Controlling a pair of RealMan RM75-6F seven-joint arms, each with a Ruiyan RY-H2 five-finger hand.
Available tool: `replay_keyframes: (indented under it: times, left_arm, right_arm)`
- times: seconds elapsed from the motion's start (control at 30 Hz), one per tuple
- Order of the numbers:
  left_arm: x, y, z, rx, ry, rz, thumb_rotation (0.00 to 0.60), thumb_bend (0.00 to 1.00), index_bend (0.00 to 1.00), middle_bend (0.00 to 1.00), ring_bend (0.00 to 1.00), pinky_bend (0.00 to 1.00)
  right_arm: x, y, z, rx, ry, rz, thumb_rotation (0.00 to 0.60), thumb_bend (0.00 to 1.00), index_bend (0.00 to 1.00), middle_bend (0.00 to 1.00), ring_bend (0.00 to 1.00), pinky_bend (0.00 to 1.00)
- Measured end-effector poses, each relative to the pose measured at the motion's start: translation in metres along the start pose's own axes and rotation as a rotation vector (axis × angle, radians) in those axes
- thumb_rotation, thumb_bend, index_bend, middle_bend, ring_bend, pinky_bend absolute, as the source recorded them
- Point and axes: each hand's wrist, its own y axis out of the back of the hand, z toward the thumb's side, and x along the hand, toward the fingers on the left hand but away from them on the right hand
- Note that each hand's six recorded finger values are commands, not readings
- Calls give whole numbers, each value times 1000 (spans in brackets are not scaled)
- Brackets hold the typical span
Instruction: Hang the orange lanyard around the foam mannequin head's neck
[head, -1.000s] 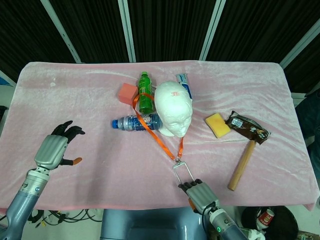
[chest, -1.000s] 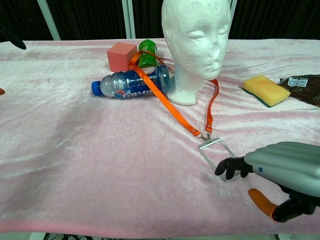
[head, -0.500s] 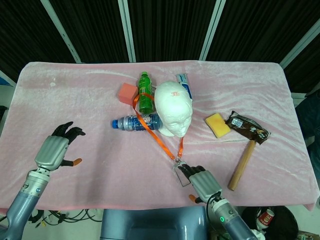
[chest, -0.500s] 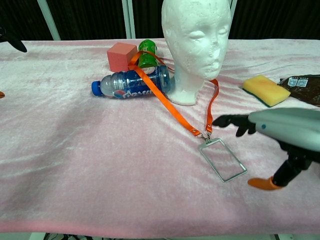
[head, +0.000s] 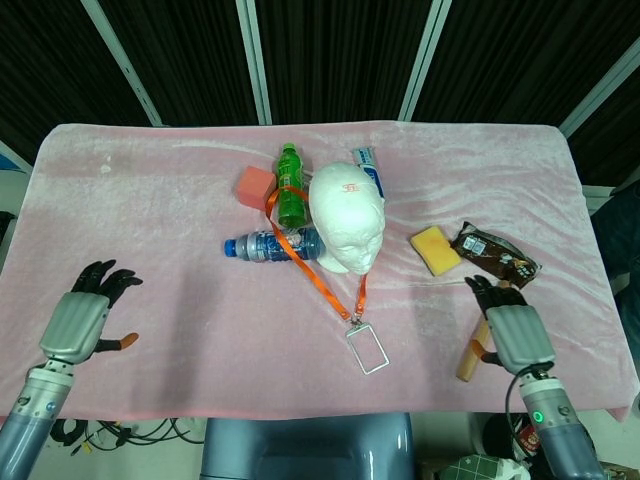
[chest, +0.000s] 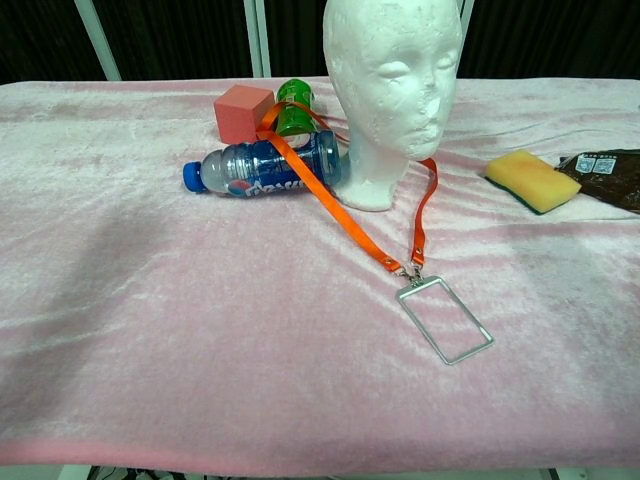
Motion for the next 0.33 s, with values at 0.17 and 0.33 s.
replay_keyframes:
  times: [0.17, 0.33]
  left_arm:
    - [-21, -1, -19, -9, 55, 31, 600, 97, 237, 185, 52, 50]
    - [-41, -2, -36, -50, 110, 80, 600, 97, 237, 180, 46, 39]
  right_arm:
    - [27, 5, -49, 5, -60, -88, 600, 199, 38, 66, 172, 155]
    - [62, 0, -81, 33, -98, -150, 600, 199, 38, 66, 171, 155]
